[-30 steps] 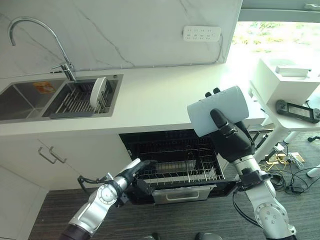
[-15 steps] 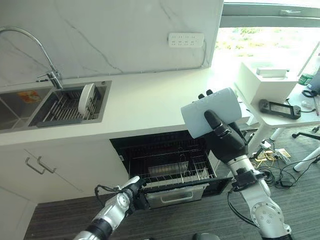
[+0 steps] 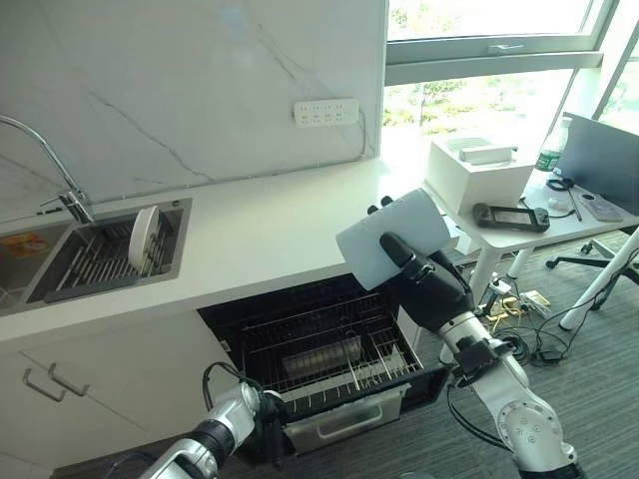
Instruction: Place the dishes in the dishwasher.
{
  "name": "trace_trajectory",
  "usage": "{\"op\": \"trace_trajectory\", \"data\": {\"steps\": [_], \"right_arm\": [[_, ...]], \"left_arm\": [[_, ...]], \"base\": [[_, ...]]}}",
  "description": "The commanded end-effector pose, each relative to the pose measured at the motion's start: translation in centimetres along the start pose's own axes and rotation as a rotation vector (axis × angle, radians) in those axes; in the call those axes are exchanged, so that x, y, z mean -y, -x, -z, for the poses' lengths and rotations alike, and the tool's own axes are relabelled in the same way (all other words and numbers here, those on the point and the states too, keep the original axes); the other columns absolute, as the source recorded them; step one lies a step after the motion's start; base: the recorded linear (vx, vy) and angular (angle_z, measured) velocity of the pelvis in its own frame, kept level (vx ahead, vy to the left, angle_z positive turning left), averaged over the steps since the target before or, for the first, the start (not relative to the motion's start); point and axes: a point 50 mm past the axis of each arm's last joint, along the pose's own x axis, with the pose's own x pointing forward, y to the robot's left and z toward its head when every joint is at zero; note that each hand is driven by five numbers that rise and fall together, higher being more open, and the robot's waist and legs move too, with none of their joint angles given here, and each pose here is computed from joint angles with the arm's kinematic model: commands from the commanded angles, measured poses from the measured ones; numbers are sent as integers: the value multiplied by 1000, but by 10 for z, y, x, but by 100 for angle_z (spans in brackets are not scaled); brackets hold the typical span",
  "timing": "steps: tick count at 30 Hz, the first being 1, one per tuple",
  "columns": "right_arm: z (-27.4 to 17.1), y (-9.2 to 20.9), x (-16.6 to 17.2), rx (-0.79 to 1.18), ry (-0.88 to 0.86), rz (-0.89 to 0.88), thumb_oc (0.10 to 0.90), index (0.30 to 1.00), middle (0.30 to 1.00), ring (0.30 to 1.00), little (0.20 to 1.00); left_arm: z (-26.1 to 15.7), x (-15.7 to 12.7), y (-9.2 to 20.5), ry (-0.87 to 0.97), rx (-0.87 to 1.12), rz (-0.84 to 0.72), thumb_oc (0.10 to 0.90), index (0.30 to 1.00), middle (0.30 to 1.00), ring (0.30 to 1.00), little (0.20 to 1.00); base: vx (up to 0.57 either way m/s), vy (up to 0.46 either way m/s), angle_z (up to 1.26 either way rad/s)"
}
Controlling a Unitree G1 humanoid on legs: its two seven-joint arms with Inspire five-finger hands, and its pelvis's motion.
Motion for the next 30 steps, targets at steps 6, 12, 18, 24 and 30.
{"op": "trace_trajectory", "data": {"steps": [6, 12, 18, 24, 30], "right_arm": [[-51, -24, -54, 232, 56, -307, 400, 300, 300, 300, 300], [-52, -21, -49, 250, 64, -296, 400, 300, 300, 300, 300], [-56, -4, -26, 300, 101, -182, 400, 300, 300, 300, 300], [-70, 8, 13, 381, 267, 58, 400, 300, 300, 300, 300], [-84, 11, 23, 371, 611, 231, 400, 300, 300, 300, 300]], "left_arm": [[-5, 39, 20, -235, -60, 521, 800, 900, 900, 900, 900], [-8, 10, 32, -154, 90, 225, 800, 900, 900, 900, 900], [-11, -62, 110, 194, 565, -371, 800, 900, 900, 900, 900], [-10, -73, 178, 596, 1284, -533, 800, 900, 900, 900, 900], [-4, -68, 191, 789, 1512, -682, 800, 900, 900, 900, 900]], "base": [[-51, 12, 5], [-34, -7, 7], [-16, 0, 16], [14, -17, 26], [8, -2, 1]]}}
